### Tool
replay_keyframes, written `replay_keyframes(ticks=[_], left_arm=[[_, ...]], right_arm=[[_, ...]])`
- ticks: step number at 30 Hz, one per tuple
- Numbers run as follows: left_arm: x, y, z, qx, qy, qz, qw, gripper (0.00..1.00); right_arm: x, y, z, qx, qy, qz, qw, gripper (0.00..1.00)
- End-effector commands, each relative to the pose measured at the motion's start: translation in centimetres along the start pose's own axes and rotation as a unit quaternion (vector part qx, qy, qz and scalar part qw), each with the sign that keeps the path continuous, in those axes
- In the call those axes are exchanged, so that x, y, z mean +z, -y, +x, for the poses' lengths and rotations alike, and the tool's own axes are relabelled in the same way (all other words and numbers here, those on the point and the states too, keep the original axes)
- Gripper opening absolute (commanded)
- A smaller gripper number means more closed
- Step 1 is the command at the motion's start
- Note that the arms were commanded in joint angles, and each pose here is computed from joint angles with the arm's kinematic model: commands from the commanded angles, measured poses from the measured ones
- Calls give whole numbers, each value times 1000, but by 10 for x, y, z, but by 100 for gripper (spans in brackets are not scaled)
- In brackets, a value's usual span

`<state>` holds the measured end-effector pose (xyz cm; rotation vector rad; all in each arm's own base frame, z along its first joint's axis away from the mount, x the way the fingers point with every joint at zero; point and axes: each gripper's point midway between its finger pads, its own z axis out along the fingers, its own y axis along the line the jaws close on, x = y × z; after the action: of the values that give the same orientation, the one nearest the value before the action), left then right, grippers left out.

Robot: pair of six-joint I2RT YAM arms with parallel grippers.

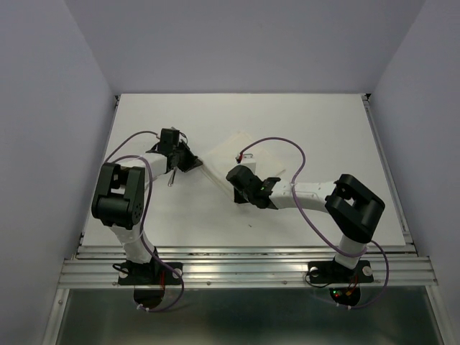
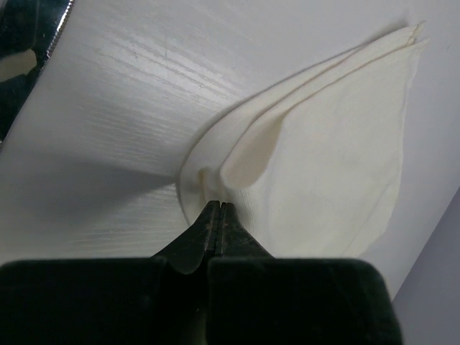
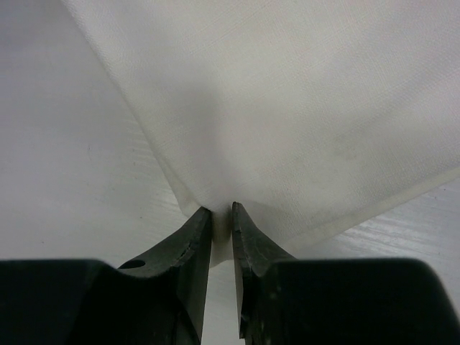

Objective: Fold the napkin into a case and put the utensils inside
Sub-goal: Smooth out the lower triangle-folded napkin at the center of the board.

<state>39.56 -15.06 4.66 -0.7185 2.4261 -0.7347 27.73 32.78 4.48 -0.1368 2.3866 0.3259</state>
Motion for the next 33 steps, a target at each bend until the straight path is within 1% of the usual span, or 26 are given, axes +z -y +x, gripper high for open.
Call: replay_keyframes(ticks=[1, 12, 16, 18, 25, 27, 31, 33], left_arm=[[5, 12, -8, 9, 4, 16, 1000, 0], [8, 15, -11, 6, 8, 21, 1000, 0], [11, 13, -10, 4, 5, 19, 1000, 0], [14, 11, -8, 3, 3, 16, 1000, 0], [19, 2, -3, 1, -6, 6, 1000, 0], [20, 1, -1, 1, -8, 4, 1000, 0], [24, -2, 0, 0, -13, 1, 1000, 0], [26, -3, 1, 0, -15, 1, 1000, 0]], right_arm=[[-11, -14, -23, 13, 33, -19, 999, 24], [-12, -15, -25, 14, 33, -21, 999, 25], [-12, -18, -27, 3, 33, -26, 999, 32], [-12, -18, -28, -1, 34, -23, 999, 32], [-13, -15, -28, 0, 36, -17, 999, 16], [-14, -13, -28, 2, 38, -17, 999, 15], [-22, -13, -33, 8, 49, -24, 998, 7], [-24, -12, -35, 7, 52, -27, 998, 6]])
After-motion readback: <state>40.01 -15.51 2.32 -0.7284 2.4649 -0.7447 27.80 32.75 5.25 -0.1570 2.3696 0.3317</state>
